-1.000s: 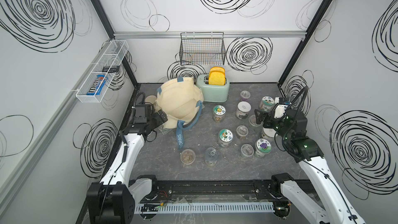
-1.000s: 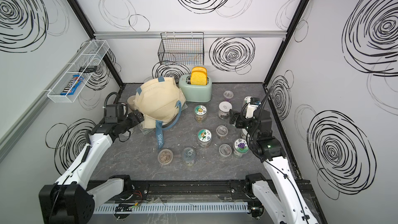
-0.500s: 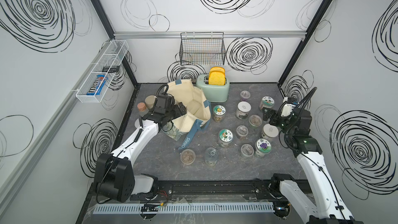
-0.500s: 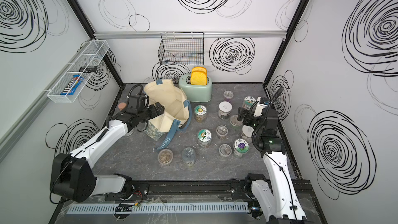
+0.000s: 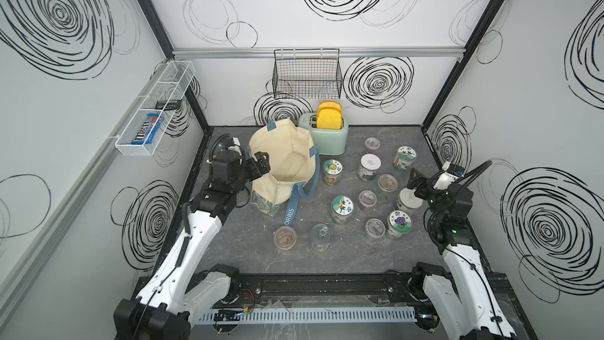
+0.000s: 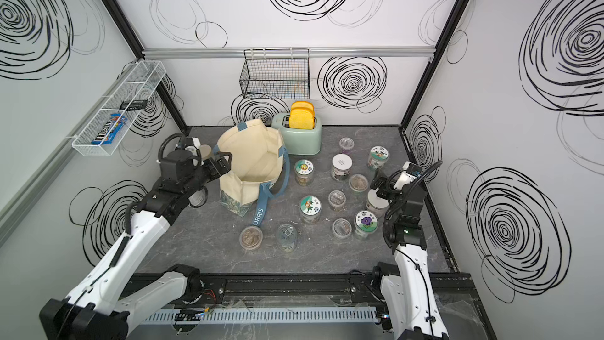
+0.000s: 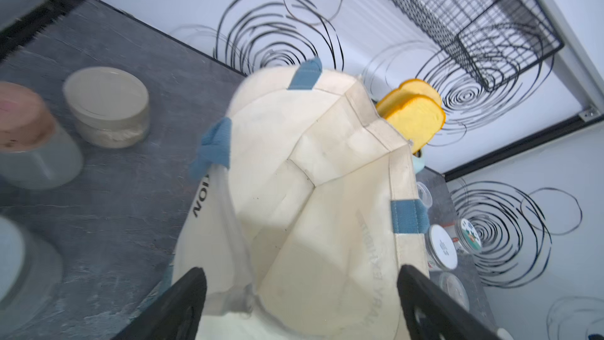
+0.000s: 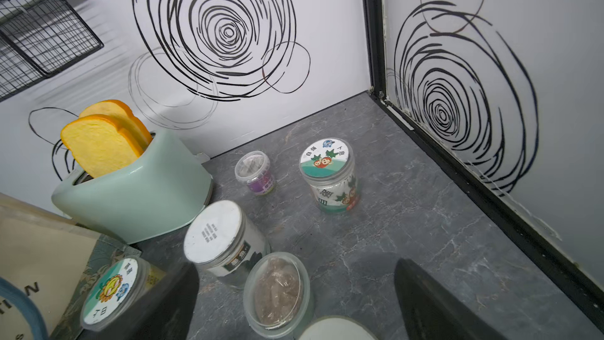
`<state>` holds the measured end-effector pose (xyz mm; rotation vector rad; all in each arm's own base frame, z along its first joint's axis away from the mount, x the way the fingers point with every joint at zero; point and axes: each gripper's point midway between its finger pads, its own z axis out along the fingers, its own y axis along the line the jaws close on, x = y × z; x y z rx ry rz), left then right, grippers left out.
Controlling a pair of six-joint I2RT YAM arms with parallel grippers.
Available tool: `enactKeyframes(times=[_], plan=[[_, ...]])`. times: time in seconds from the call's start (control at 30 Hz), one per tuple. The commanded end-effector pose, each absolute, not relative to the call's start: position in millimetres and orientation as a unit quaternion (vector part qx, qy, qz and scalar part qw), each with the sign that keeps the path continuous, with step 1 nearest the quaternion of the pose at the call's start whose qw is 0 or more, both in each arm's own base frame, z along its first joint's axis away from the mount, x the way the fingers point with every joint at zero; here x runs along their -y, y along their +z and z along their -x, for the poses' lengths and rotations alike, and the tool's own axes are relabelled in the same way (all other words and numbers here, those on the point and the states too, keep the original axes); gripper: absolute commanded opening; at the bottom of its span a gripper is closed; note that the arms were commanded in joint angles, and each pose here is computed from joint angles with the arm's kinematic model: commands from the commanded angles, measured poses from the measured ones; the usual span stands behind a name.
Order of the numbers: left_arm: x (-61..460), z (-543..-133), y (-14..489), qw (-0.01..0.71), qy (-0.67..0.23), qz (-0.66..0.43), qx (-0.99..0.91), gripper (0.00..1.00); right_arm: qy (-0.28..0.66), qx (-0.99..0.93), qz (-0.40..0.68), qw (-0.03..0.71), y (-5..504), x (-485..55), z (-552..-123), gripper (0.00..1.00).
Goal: Take out the seed jars from the canvas bag
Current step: Adjust the canvas bag at the center of the board, then reset both arms
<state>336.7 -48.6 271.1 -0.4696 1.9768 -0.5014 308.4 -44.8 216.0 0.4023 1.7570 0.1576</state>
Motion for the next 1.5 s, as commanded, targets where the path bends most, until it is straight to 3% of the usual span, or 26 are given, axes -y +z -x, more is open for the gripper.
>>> enactKeyframes(times=[0.0, 0.3, 0.47, 0.7, 0.9, 1.1, 1.27, 1.47], plan=[[17, -331, 279, 0.537, -0.185, 0.228, -0.791, 0.96, 0.034, -0.728, -0.182, 0.660, 233, 60, -314, 0.97], [-67, -351, 232, 0.530, -0.085, 0.309, -0.785, 0.96, 0.015, -0.749, -0.191, 0.634, 183, 67, -324, 0.97], [-95, -357, 222, 0.567, -0.083, 0.320, -0.755, 0.96, 0.014, -0.761, -0.203, 0.616, 156, 62, -334, 0.98], [-127, -358, 190, 0.565, -0.044, 0.348, -0.746, 0.96, -0.017, -0.767, -0.164, 0.620, 144, 52, -351, 0.97], [-83, -364, 190, 0.639, 0.074, 0.220, -0.734, 0.96, -0.036, -0.755, -0.108, 0.646, 143, 32, -354, 0.97], [-66, -378, 167, 0.660, -0.003, 0.158, -0.734, 0.96, -0.028, -0.739, -0.085, 0.668, 146, 24, -353, 0.97], [-46, -395, 156, 0.644, -0.007, 0.115, -0.756, 0.96, -0.023, -0.744, -0.072, 0.664, 138, 19, -356, 0.97], [-12, -362, 163, 0.704, 0.018, 0.054, -0.708, 0.96, -0.011, -0.751, -0.045, 0.658, 132, 10, -360, 0.97]])
